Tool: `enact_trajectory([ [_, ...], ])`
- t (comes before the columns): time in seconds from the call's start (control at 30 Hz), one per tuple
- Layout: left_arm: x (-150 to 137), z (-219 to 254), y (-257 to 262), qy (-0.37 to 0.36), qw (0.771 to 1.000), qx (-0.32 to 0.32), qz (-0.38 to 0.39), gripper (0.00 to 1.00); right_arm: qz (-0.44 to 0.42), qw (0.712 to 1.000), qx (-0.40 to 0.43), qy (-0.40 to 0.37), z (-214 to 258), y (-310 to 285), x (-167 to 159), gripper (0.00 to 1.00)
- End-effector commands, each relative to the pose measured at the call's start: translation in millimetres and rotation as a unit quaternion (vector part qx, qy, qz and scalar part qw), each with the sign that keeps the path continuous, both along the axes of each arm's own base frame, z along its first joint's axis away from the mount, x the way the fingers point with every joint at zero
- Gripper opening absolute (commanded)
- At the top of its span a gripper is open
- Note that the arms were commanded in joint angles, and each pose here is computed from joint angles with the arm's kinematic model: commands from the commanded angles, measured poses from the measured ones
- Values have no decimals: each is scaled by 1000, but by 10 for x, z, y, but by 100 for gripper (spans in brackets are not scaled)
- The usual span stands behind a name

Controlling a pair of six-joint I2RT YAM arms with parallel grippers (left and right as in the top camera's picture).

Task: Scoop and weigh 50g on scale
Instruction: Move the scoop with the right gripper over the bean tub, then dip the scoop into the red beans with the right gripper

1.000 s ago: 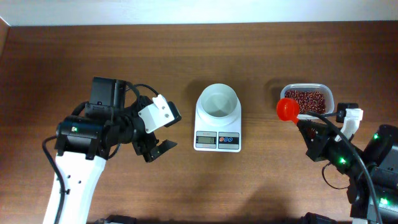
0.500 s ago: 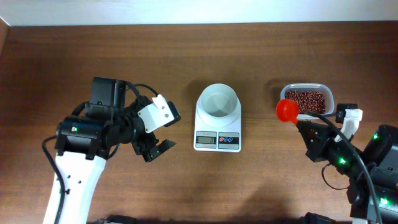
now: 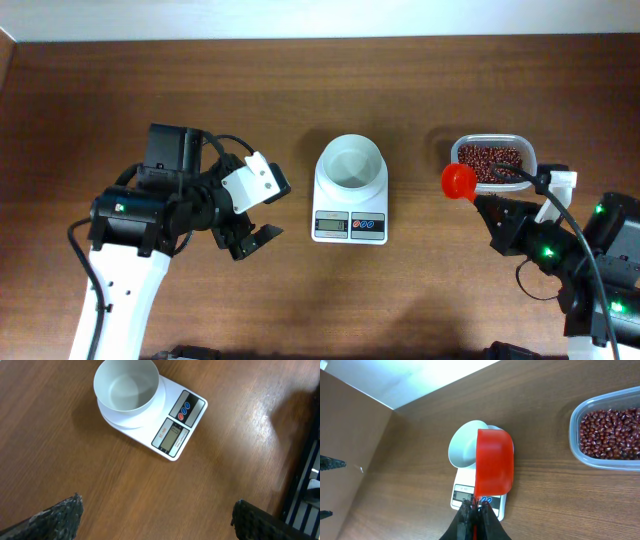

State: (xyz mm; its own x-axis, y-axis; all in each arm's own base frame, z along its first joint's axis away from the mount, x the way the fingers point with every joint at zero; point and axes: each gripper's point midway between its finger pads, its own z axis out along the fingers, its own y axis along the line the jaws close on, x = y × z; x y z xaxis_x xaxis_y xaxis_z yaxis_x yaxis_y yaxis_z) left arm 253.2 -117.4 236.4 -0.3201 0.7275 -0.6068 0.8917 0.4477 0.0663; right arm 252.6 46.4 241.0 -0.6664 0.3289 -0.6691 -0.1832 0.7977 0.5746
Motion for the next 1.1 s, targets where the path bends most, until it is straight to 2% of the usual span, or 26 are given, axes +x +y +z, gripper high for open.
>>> enact_trajectory([
  [0.0,26,80,8,-14,1000,-1,0,99,-3,1000,-1,-6,61,-12,10,4],
  [0.1,26,80,8,-14,1000,-1,0,99,-8,1000,-5,-5,51,-30,15,4],
  [0.3,26,80,8,-14,1000,-1,0,99,-79,995,-63,10,-66,-319,92,4],
  [0.4,26,80,8,-14,1000,-1,0,99,-86,994,-67,-1,-50,-381,230,4],
  [0.47,26,80,8,-14,1000,-1,0,99,-98,992,-73,20,-151,-451,289,4],
  [0.6,26,80,8,-14,1000,-1,0,99,-160,977,-132,51,-150,-798,441,4],
  [0.73,26,80,8,-14,1000,-1,0,99,-150,964,-208,72,-122,-989,525,4],
  [0.87,26,80,8,-14,1000,-1,0,99,-146,950,-244,133,-493,-1161,614,4],
  [1.07,26,80,8,-14,1000,-1,0,99,-127,946,-232,186,-1094,-1262,977,4],
])
